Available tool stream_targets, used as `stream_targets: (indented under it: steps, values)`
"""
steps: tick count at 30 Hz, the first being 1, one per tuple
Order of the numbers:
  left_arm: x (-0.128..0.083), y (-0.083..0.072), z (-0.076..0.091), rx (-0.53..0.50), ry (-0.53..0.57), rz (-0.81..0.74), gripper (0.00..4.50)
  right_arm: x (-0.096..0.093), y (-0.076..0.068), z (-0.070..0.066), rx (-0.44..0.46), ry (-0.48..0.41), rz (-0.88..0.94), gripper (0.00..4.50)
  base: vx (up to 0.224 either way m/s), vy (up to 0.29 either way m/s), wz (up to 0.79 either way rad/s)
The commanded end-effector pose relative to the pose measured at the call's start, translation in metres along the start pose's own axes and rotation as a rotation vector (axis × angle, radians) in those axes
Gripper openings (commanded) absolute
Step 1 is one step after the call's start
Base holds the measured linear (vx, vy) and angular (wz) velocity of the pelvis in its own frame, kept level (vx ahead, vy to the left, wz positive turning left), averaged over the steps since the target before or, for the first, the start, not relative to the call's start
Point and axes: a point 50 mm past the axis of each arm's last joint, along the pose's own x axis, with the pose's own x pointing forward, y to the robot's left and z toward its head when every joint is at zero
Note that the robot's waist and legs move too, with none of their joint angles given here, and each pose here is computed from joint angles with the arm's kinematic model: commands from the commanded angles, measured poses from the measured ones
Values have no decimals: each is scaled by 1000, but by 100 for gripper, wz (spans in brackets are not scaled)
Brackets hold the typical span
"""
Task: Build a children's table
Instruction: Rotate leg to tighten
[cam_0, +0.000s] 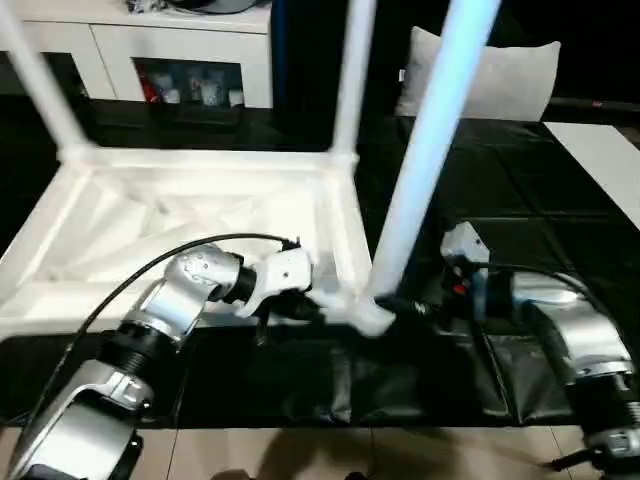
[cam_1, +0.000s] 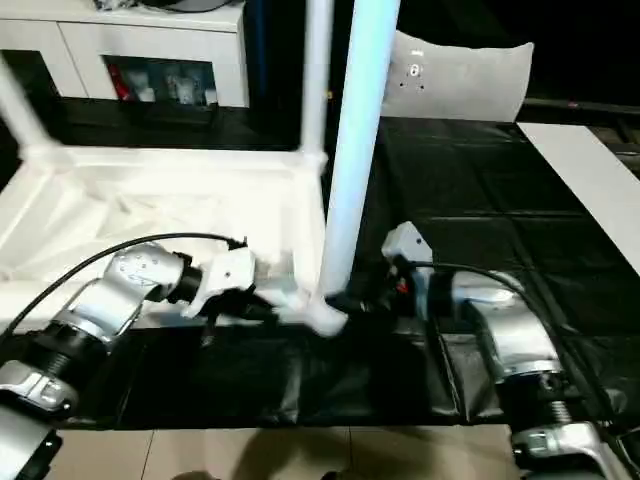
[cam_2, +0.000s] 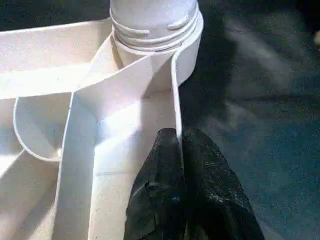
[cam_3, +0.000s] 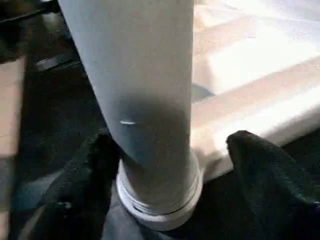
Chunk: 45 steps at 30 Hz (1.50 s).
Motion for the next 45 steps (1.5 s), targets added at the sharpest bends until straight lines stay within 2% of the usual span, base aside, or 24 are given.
stream_targets:
  steps: [1, 4, 5, 10, 15, 22, 23, 28, 31, 34, 35, 37, 39, 40, 42, 45]
  values:
    - [11, -9, 8, 70, -2, -122, 0, -1, 0, 4, -17, 8, 33, 337, 0, 0, 0]
    - [12, -12, 9, 86, 1, -169, 0, 0, 4, 3, -12, 23, 102, 320, 0, 0, 0]
    - [13, -13, 9, 93, 2, -186, 0, 0, 6, 3, -9, 25, 130, 299, 0, 0, 0]
    - [12, -13, 13, 107, -1, -216, 0, 3, 15, 3, 18, 22, 229, 256, 0, 0, 0]
    - [11, -14, 10, 103, 18, -231, 0, 4, 19, 3, 42, 25, 266, 216, 0, 0, 0]
    - [11, -16, 8, 71, -4, -227, 0, 5, 24, 2, 69, 7, 279, 206, 0, 0, 0]
    - [13, -14, 10, 30, -28, -193, 0, 11, 22, 2, 87, -12, 219, 206, 0, 0, 0]
    - [16, -12, 12, -13, -46, -144, 0, 22, 17, -1, 102, -5, 94, 206, 0, 0, 0]
    - [27, -2, 26, -131, -123, 10, 0, 49, 5, 0, 155, -24, -158, 202, 0, 0, 0]
    - [36, 6, 33, -161, -129, 122, 0, 65, -2, 1, 211, -16, -314, 200, 0, 0, 0]
    - [42, 12, 38, -184, -130, 202, 0, 74, -8, 1, 250, -10, -436, 200, 0, 0, 0]
    - [47, 21, 43, -221, -139, 305, 0, 83, -12, 1, 305, -23, -525, 200, 0, 0, 0]
    - [48, 23, 44, -229, -142, 332, 0, 86, -12, 2, 310, -30, -542, 200, 0, 0, 0]
    - [49, 24, 45, -233, -148, 351, 0, 88, -12, 3, 282, -29, -543, 200, 0, 0, 0]
    - [48, 26, 46, -233, -152, 368, 0, 90, -9, 5, 255, -49, -517, 253, 0, 0, 0]
    - [44, 26, 40, -216, -112, 385, 0, 85, -3, 9, 226, -105, -456, 268, 0, 0, 0]
